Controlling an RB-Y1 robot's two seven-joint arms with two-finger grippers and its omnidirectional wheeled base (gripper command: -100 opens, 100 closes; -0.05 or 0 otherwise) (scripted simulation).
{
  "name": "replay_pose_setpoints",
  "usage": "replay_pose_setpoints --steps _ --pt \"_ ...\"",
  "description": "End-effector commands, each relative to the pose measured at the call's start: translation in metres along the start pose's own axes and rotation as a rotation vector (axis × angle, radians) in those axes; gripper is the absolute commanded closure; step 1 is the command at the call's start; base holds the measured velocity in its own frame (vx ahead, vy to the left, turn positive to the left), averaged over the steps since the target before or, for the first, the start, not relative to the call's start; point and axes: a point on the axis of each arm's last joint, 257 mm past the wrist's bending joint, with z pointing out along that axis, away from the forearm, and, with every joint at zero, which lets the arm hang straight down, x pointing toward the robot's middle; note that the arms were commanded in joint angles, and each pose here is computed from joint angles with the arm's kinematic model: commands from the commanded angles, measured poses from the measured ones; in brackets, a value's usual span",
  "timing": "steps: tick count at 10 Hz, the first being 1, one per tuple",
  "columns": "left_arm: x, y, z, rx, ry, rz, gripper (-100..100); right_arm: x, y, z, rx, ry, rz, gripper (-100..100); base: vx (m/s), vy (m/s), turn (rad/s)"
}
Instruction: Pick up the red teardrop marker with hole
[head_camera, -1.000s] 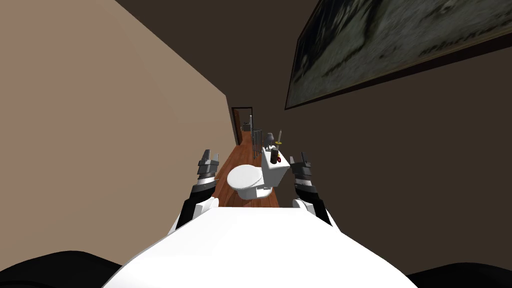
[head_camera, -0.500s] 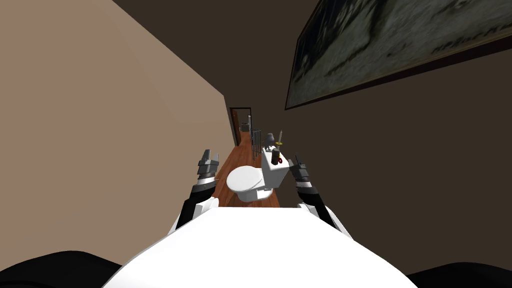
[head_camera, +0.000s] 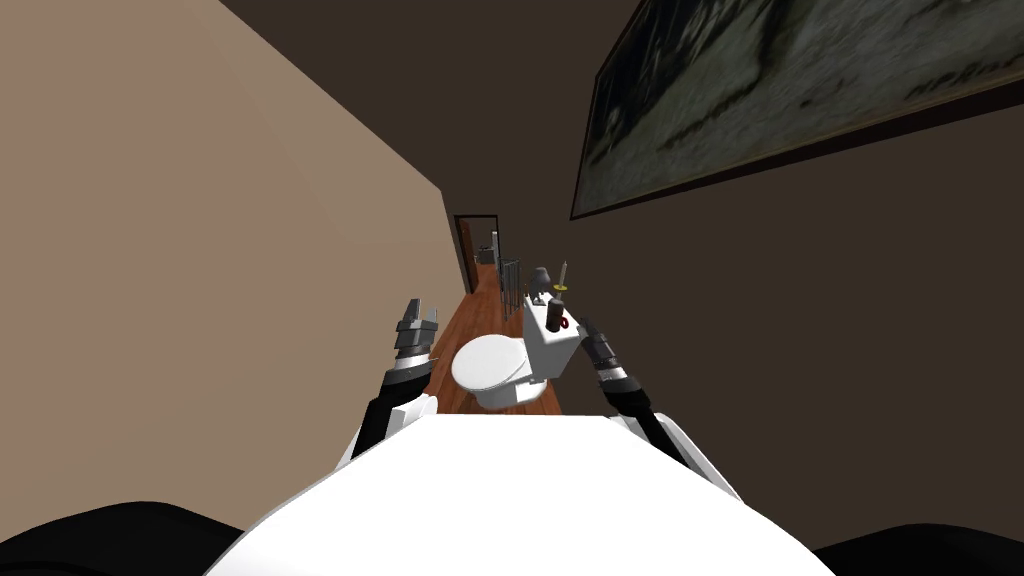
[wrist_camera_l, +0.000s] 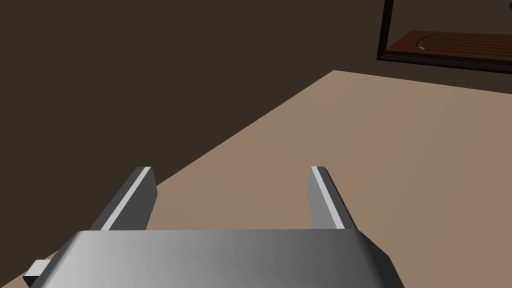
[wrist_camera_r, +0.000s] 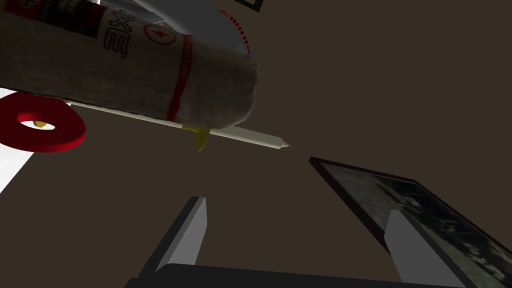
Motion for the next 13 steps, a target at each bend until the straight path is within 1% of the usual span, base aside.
replay_pose_setpoints --steps 1,2,3,4,5,7,8,9,10,12,13 --pt "0.000 0.000 0.000 0.000 0.000 0.000 0 0.005 -0.017 -0.007 0.037 0.059 -0.091 -100 0.045 0.080 -0.074" --pt "0.000 0.000 0.000 0.000 0.000 0.000 0 0.006 -0.031 -0.013 0.070 0.095 -0.154 -100 0.078 0.111 -0.130" --pt "0.000 0.000 0.000 0.000 0.000 0.000 0 0.007 -0.031 -0.013 0.069 0.113 -0.171 -100 0.059 0.087 -0.059" --pt "0.000 0.000 0.000 0.000 0.000 0.000 0 0.008 -0.045 -0.021 0.100 0.155 -0.244 -100 0.054 0.071 -0.082" --pt "0.000 0.000 0.000 0.000 0.000 0.000 0 0.008 -0.045 -0.021 0.100 0.164 -0.250 -100 0.044 0.057 -0.050" --pt "0.000 0.000 0.000 0.000 0.000 0.000 0 0.005 -0.075 -0.037 0.160 0.249 -0.392 -100 0.059 0.089 -0.100" --pt "0.000 0.000 0.000 0.000 0.000 0.000 0 0.005 -0.075 -0.038 0.158 0.268 -0.410 -100 0.058 0.106 -0.061" --pt "0.000 0.000 0.000 0.000 0.000 0.000 0 0.002 -0.090 -0.047 0.186 0.314 -0.484 -100 0.040 0.111 -0.066" --pt "0.000 0.000 0.000 0.000 0.000 0.000 0 0.002 -0.090 -0.047 0.185 0.321 -0.489 -100 0.024 0.086 -0.042" --pt "0.000 0.000 0.000 0.000 0.000 0.000 0 -0.008 -0.118 -0.065 0.234 0.414 -0.633 -100 0.047 0.098 -0.070" --pt "0.000 0.000 0.000 0.000 0.000 0.000 0 -0.008 -0.118 -0.065 0.232 0.426 -0.645 -100 0.048 0.083 -0.039"
